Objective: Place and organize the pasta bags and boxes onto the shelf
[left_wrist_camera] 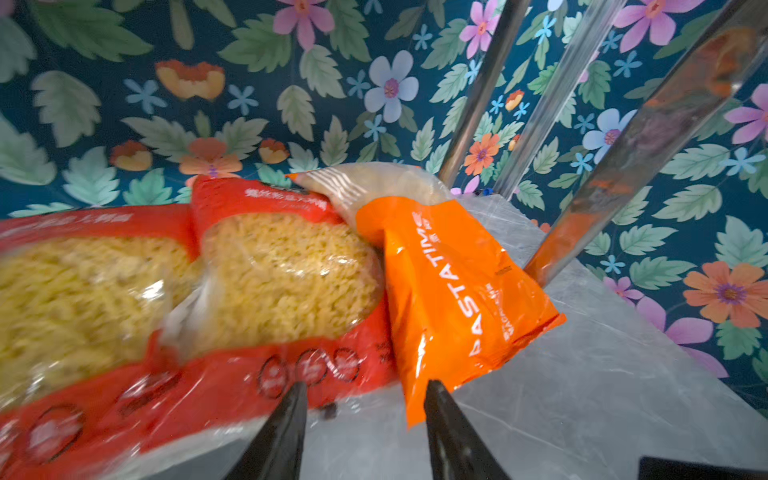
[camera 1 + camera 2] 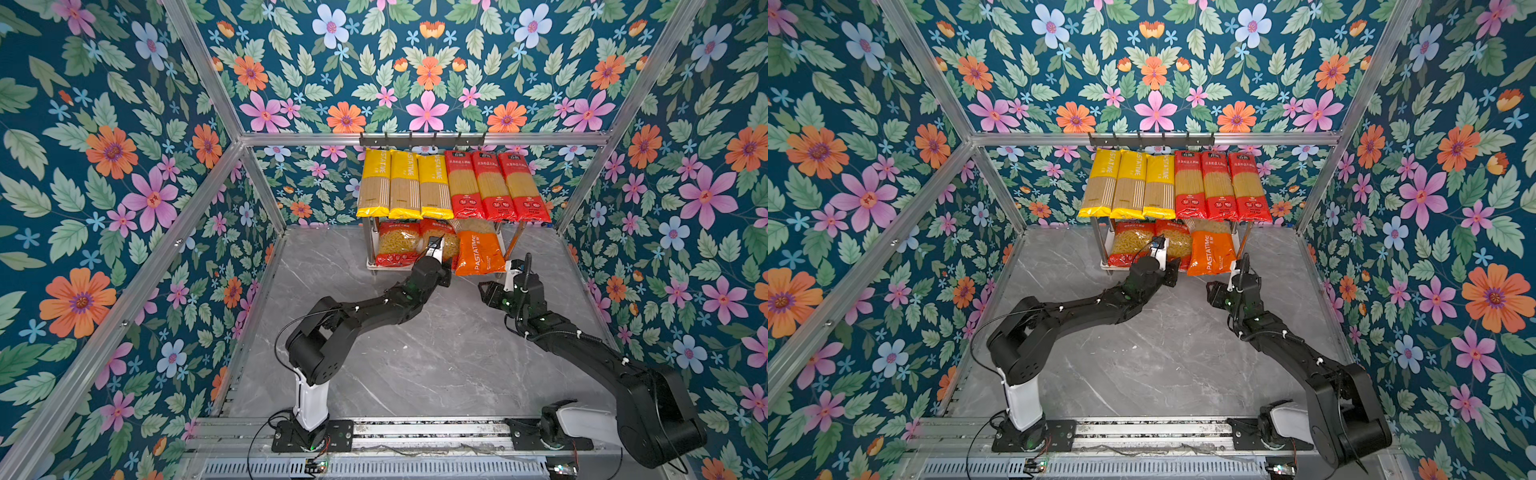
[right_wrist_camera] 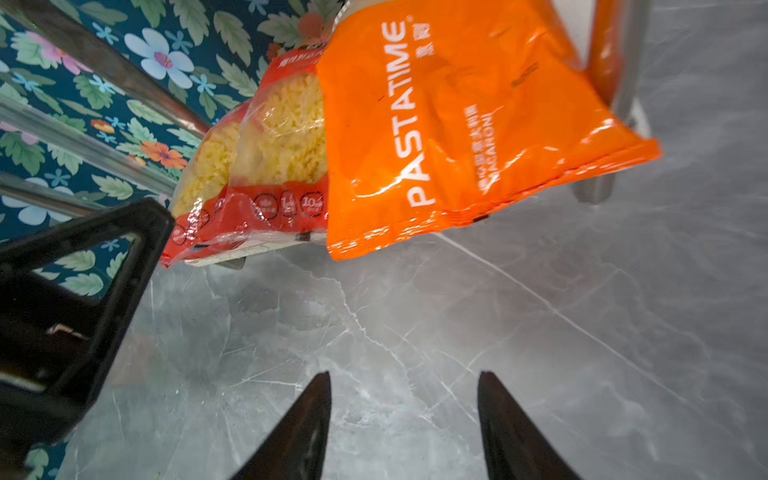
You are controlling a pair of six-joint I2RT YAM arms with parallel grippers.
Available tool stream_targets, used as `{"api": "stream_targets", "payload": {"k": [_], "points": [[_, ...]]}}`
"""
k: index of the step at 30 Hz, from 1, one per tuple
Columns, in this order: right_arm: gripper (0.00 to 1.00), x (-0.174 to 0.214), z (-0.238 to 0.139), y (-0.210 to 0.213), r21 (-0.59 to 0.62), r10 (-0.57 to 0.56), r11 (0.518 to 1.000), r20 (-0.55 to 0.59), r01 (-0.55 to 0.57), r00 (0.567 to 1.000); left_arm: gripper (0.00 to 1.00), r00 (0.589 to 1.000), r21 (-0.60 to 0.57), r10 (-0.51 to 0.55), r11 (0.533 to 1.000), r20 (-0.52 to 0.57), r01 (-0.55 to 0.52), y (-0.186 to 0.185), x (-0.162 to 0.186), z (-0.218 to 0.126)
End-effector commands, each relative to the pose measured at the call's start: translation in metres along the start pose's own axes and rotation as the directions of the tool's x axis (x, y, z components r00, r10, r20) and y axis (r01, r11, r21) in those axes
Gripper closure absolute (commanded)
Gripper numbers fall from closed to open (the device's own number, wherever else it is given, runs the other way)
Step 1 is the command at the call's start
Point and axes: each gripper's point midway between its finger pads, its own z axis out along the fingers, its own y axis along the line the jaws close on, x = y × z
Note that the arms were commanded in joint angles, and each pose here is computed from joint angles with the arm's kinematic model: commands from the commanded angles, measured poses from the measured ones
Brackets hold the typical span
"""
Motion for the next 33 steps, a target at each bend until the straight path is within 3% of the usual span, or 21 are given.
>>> {"api": "stream_targets", "payload": {"k": [1, 8, 13, 17, 21, 26, 30, 33], "points": [[0.43, -0.009, 0.017, 0.013, -0.026, -0.004, 1.0, 0.029, 0.005, 1.0, 0.51, 0.997, -0.066, -0.03, 0.997, 0.065, 0.034, 0.018, -0.011, -0.021], [0.44, -0.014, 0.063, 0.011, -0.014, 0.005, 1.0, 0.018, -0.005, 1.0, 0.51, 0.998, -0.175, -0.014, 0.984, 0.057, 0.024, 0.056, 0.002, -0.072], [0.44, -0.03, 0.072, -0.009, 0.01, 0.009, 1.0, 0.018, -0.01, 1.0, 0.5, 0.997, -0.269, 0.052, 0.963, 0.051, -0.036, 0.084, 0.003, -0.107], [0.44, -0.029, 0.047, -0.007, 0.013, -0.053, 0.999, -0.003, 0.053, 0.999, 0.49, 0.994, -0.336, 0.104, 0.938, 0.032, -0.087, 0.104, 0.006, -0.135], [0.44, -0.001, 0.003, -0.014, 0.019, -0.056, 0.998, -0.056, 0.057, 0.997, 0.46, 0.987, -0.438, 0.157, 0.89, 0.027, -0.13, 0.132, 0.007, -0.171], [0.41, 0.002, -0.056, -0.037, 0.13, -0.15, 0.98, -0.005, 0.149, 0.989, 0.35, 0.955, -0.505, 0.296, 0.823, -0.007, -0.259, 0.158, 0.015, -0.209], [0.4, -0.028, -0.085, -0.067, 0.21, -0.056, 0.977, 0.097, 0.035, 0.994, 0.33, 0.916, -0.573, 0.402, 0.747, -0.015, -0.337, 0.17, 0.011, -0.215], [0.4, -0.041, -0.097, -0.093, 0.318, -0.069, 0.948, 0.164, 0.013, 0.984, 0.32, 0.917, -0.706, 0.395, 0.665, 0.054, -0.245, 0.2, 0.003, -0.232]]}}
